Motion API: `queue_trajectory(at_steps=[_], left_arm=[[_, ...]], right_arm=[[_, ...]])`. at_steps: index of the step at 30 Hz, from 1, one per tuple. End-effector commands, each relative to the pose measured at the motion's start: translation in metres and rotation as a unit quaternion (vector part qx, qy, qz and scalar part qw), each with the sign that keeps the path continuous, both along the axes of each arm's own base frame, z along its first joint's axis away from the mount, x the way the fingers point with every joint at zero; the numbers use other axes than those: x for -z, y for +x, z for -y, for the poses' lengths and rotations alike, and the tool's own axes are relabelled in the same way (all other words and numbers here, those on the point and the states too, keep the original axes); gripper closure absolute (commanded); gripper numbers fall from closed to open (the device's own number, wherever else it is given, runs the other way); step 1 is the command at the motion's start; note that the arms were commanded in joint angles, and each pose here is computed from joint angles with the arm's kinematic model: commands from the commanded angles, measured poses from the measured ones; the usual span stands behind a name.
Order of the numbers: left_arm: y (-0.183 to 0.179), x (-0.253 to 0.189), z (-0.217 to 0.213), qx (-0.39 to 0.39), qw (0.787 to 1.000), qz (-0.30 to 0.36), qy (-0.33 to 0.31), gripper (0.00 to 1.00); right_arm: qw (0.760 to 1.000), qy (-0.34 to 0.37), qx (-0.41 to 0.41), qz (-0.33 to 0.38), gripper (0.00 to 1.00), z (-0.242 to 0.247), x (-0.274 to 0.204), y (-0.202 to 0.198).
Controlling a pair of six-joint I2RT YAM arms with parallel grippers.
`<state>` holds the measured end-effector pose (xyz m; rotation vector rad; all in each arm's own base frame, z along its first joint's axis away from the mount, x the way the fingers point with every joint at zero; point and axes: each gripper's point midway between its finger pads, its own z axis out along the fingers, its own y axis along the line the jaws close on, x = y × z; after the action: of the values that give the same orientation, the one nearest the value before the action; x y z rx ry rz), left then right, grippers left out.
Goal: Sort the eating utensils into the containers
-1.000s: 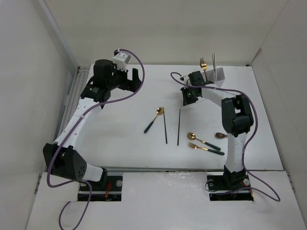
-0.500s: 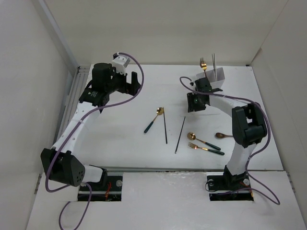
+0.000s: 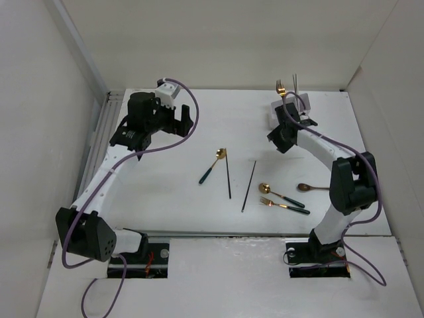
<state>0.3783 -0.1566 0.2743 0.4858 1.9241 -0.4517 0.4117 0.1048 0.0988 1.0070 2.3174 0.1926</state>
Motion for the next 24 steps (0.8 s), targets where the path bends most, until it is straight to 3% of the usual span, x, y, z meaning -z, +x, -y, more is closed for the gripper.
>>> queue_trajectory(at_steps=[1, 12, 24], left_arm=[[-0.005, -0.02, -0.001, 0.003, 0.999, 0.041, -0.005, 0.0], [-0.011, -0.02, -0.011, -0.018, 0.998, 0.053, 0.005, 0.0], [-0.011, -0.021, -0.013, -0.022, 0.998, 0.058, 0.005, 0.0]], right_arm=[[0.985, 0.036, 0.16, -0.056, 0.49, 0.007, 0.016, -0.019], [0.955, 0.043, 0.265, -0.123, 0.53, 0.024, 0.049, -0.032], [0.949, 0.027, 0.284, -0.133, 0.55, 0.04, 0.071, -0.032]])
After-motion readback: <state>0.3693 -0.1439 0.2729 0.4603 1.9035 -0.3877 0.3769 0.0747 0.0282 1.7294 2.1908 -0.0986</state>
